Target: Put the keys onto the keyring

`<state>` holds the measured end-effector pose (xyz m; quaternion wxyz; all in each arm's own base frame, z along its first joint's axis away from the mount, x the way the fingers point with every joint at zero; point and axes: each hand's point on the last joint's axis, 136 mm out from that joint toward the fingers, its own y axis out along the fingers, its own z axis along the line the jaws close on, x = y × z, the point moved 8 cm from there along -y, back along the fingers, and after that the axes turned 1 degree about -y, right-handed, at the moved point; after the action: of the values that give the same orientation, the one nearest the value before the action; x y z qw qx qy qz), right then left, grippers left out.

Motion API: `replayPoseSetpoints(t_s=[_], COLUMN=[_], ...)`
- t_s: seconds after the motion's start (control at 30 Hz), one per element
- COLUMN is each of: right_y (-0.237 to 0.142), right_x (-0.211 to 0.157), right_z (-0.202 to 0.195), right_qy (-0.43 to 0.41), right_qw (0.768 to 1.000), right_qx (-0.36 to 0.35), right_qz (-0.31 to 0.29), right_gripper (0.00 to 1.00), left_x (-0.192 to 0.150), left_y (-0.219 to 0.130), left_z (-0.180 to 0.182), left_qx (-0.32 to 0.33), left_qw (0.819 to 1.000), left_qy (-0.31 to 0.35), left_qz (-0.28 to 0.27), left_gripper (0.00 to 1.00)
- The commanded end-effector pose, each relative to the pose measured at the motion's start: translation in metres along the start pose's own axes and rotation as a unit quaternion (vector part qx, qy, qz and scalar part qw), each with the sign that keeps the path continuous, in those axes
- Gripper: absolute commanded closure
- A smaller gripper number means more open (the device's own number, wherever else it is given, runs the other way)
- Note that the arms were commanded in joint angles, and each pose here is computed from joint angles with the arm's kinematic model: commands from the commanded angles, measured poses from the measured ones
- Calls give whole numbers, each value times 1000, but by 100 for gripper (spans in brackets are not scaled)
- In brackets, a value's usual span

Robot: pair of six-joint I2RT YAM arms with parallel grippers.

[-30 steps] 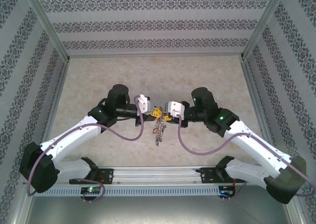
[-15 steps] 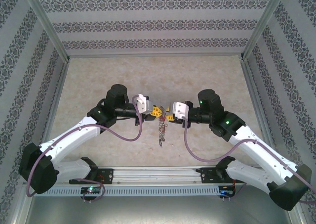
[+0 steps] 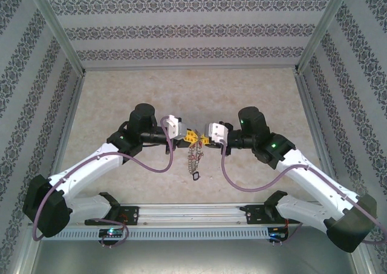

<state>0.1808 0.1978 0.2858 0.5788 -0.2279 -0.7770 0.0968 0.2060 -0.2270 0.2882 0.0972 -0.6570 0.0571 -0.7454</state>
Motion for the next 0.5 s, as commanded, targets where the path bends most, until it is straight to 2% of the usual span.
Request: replayPoseSetpoints(t_s=[0.0, 0.47], right_y=[2, 4], right_x=[16, 22], right_z=[-4, -10], right_qy=[-4, -8], right_qw=[999, 999], right_qx=[14, 21], right_qz=[-41, -46], right_gripper=[100, 100], left_x=[18, 13], left_y=[-4, -3], left_z=[0, -7], left_qx=[-5, -36], left_qw=[998, 998], left_qy=[34, 34], left_qz=[-46, -48], left_gripper=[100, 100])
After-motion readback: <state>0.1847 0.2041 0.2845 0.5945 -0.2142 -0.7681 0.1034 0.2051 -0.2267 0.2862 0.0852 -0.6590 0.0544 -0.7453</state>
